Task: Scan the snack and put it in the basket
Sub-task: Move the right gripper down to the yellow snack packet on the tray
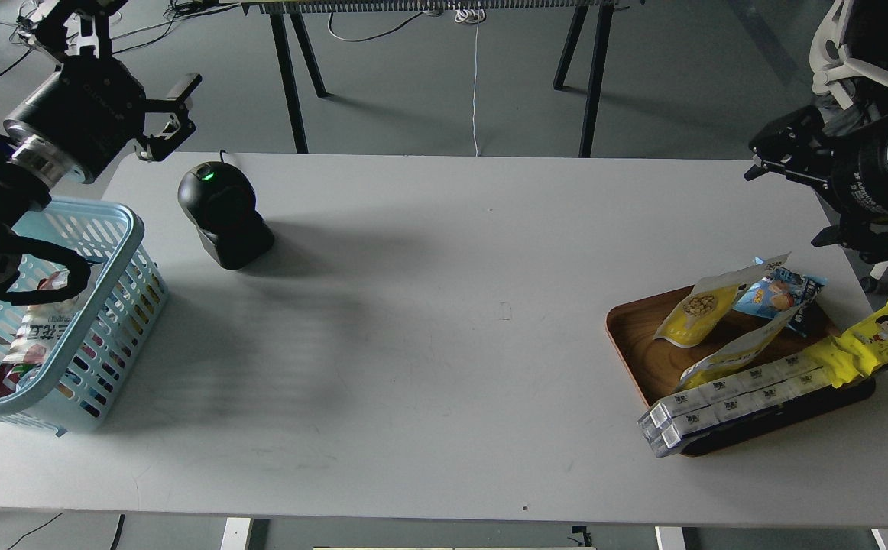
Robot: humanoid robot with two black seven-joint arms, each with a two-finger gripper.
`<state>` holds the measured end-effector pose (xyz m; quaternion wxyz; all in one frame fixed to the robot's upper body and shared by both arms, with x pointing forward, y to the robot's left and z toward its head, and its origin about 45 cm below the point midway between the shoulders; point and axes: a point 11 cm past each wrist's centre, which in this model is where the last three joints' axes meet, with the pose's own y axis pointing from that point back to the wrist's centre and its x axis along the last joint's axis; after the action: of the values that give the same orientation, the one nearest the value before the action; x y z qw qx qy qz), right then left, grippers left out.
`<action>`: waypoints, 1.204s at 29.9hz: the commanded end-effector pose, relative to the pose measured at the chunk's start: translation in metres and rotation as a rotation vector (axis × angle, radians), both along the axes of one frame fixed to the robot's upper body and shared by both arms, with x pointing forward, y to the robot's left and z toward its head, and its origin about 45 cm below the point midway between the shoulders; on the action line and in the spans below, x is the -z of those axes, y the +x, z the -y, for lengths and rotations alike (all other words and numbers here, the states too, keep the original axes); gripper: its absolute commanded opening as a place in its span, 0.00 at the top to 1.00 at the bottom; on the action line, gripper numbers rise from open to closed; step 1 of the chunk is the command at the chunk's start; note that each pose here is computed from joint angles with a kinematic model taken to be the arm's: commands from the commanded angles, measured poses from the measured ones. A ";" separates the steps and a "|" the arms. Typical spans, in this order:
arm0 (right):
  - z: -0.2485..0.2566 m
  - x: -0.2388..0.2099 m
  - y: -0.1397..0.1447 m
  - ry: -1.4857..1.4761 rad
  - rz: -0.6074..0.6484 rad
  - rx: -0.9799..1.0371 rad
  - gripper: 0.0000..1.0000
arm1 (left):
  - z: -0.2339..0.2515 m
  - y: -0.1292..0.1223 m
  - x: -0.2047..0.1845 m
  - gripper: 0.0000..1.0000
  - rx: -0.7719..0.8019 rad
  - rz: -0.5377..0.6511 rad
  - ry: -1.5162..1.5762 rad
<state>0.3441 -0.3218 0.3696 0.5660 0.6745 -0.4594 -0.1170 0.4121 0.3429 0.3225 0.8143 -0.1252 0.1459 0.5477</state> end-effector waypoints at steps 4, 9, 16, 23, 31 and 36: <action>-0.003 0.032 0.007 0.023 -0.014 0.046 0.03 | -0.002 -0.001 0.000 0.00 -0.001 0.000 0.005; -0.010 0.041 0.018 0.053 0.000 0.057 0.03 | -0.003 -0.001 -0.001 0.00 -0.004 0.003 0.006; -0.004 0.057 0.016 0.049 -0.021 0.079 0.05 | -0.003 -0.001 -0.001 0.00 -0.005 0.002 0.004; 0.008 0.069 0.025 0.042 -0.010 0.115 0.10 | -0.002 -0.001 0.000 0.00 -0.003 0.001 0.005; -0.013 0.095 0.026 0.073 -0.033 0.089 0.26 | -0.003 -0.001 0.002 0.00 -0.005 -0.003 0.006; -0.017 0.098 0.025 0.063 -0.038 0.068 0.42 | -0.003 -0.001 0.001 0.00 -0.006 -0.002 0.005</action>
<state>0.3704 -0.3065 0.2744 0.5439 0.6725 -0.4730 -0.1681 0.4106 0.3458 0.3210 0.8129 -0.1223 0.1454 0.5505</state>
